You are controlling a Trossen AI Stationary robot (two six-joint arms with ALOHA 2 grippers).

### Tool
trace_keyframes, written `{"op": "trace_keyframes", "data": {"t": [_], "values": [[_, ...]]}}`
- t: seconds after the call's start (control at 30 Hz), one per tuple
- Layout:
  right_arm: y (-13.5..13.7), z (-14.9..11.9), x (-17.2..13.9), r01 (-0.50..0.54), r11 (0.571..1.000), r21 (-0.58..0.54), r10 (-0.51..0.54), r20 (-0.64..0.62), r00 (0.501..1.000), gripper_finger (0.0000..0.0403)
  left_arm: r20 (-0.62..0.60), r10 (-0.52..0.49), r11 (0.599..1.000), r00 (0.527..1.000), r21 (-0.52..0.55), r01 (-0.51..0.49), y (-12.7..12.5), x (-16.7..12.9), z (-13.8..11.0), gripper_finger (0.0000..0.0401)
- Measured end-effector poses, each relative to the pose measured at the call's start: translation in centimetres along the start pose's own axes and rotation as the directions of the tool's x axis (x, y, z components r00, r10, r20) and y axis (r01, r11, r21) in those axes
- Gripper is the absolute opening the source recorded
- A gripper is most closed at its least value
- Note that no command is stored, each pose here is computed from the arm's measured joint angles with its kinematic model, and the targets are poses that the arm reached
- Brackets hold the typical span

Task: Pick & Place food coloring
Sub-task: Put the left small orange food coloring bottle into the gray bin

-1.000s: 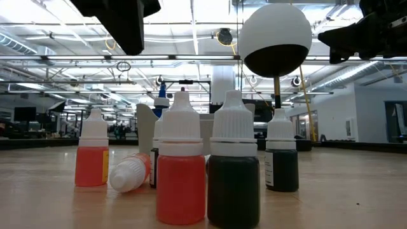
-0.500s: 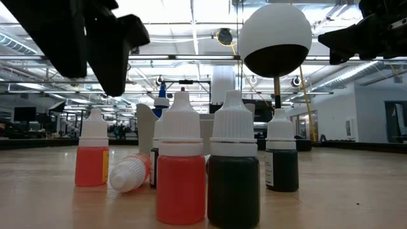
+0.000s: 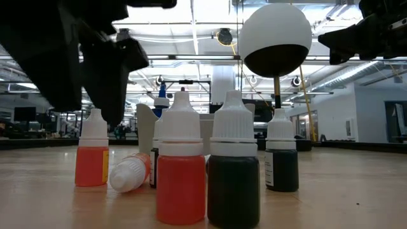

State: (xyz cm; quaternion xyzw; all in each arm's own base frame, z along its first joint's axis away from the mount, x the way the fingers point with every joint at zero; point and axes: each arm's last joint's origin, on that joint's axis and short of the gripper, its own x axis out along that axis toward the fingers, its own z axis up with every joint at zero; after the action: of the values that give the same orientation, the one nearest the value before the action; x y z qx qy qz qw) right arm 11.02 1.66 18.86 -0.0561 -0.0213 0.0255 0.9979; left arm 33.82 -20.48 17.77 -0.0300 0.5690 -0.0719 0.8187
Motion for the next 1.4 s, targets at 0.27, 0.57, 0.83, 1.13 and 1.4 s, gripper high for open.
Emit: {"op": "trace_keyframes", "data": {"t": [0.27, 0.57, 0.83, 1.13, 1.4], "values": [[0.0, -0.2, 0.0, -0.001, 1.000, -0.004, 0.001, -0.015, 1.000, 0.0000, -0.002, 0.003, 1.000, 1.000, -0.012, -0.003, 0.5, 0.3, 0.0, 0.0255], [0.0, -0.2, 0.0, -0.002, 1.000, -0.008, 0.002, -0.017, 1.000, 0.0000, -0.029, -0.042, 0.999, 0.999, -0.009, 0.042, 0.4, 1.9, 0.0, 0.0255], [0.0, -0.2, 0.0, -0.002, 1.000, -0.006, 0.002, -0.020, 1.000, 0.0000, -0.057, -0.043, 0.999, 0.997, -0.020, 0.042, 1.0, 2.7, 0.0, 0.0255], [0.0, -0.2, 0.0, -0.002, 1.000, -0.025, 0.002, -0.021, 1.000, 0.0000, -0.076, -0.083, 0.996, 0.994, -0.046, 0.079, 1.8, 2.7, 0.4, 0.0255], [0.0, -0.2, 0.0, -0.003, 1.000, -0.027, 0.002, -0.021, 1.000, 0.0000, -0.074, -0.084, 0.996, 0.994, -0.048, 0.080, 1.9, 2.6, 0.4, 0.0255]]}}
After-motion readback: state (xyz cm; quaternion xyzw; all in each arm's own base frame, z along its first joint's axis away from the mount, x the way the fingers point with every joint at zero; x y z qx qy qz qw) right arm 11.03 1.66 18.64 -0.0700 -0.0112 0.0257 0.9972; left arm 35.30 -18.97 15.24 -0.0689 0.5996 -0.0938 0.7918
